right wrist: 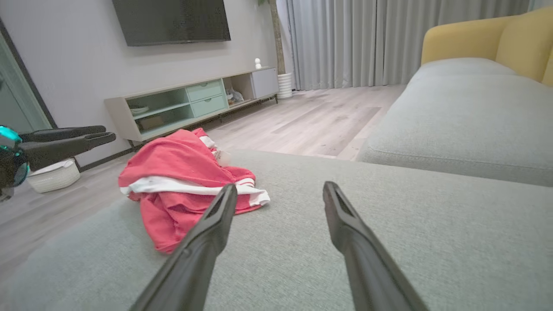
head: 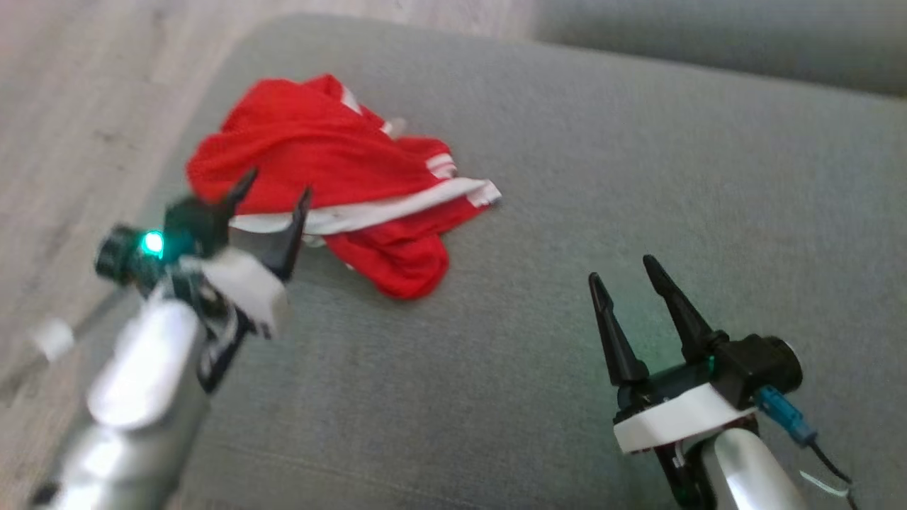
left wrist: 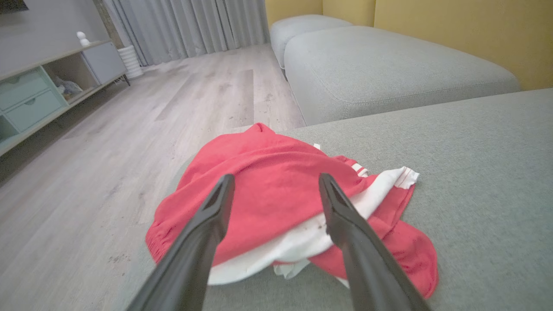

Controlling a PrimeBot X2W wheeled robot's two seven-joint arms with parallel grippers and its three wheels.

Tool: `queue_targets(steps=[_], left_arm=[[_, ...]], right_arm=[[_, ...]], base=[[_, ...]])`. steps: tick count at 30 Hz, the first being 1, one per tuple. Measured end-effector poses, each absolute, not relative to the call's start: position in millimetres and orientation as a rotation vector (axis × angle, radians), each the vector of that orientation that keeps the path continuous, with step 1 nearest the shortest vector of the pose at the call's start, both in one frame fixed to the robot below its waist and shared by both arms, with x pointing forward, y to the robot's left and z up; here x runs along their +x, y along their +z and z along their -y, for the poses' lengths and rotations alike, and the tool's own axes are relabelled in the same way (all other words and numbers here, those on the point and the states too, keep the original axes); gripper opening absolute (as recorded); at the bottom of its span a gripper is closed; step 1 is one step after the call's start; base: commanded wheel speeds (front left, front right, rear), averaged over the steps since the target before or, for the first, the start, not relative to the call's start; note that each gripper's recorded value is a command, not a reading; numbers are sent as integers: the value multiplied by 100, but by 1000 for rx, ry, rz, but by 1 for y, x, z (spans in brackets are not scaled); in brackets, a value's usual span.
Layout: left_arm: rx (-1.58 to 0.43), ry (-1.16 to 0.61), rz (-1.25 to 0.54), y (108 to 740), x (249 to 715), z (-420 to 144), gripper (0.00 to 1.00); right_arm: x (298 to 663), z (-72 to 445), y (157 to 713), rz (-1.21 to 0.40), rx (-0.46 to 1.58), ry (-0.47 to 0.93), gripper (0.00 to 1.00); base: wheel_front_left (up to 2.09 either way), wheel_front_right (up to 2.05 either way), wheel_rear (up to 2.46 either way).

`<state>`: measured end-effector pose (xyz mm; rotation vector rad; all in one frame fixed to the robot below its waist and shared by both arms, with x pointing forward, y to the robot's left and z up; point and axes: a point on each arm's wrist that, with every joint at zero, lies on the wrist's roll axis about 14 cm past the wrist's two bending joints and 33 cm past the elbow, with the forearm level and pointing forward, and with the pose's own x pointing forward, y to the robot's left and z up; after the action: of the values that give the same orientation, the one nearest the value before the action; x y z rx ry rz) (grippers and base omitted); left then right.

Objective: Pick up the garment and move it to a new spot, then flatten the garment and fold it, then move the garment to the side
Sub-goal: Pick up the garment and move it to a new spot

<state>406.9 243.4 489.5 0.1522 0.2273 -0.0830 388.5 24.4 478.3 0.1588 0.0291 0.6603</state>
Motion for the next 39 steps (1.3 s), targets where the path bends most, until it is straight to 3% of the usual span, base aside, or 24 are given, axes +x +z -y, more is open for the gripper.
queue_targets(steps=[9, 19, 20, 21, 28, 39], left_arm=[[177, -143, -484, 455, 465, -257, 100], [149, -174, -632, 401, 483, -249, 100], [140, -177, -645, 398, 483, -248, 43], [135, -178, -643, 399, 483, -248, 0], [203, -235, -419, 437, 491, -242, 0], [210, -292, 139, 608, 507, -204, 0]], right_arm=[[410, 0, 447, -90, 147, 582, 100], [424, 27, 428, -123, 140, 500, 100], [425, 30, 430, -118, 137, 492, 100], [425, 31, 431, -115, 135, 490, 100], [425, 37, 446, -78, 130, 473, 100], [410, 39, 479, -11, 146, 467, 100]], base=[[0, 0, 0], [0, 0, 0], [0, 0, 0], [0, 0, 0], [0, 0, 0], [0, 0, 0]])
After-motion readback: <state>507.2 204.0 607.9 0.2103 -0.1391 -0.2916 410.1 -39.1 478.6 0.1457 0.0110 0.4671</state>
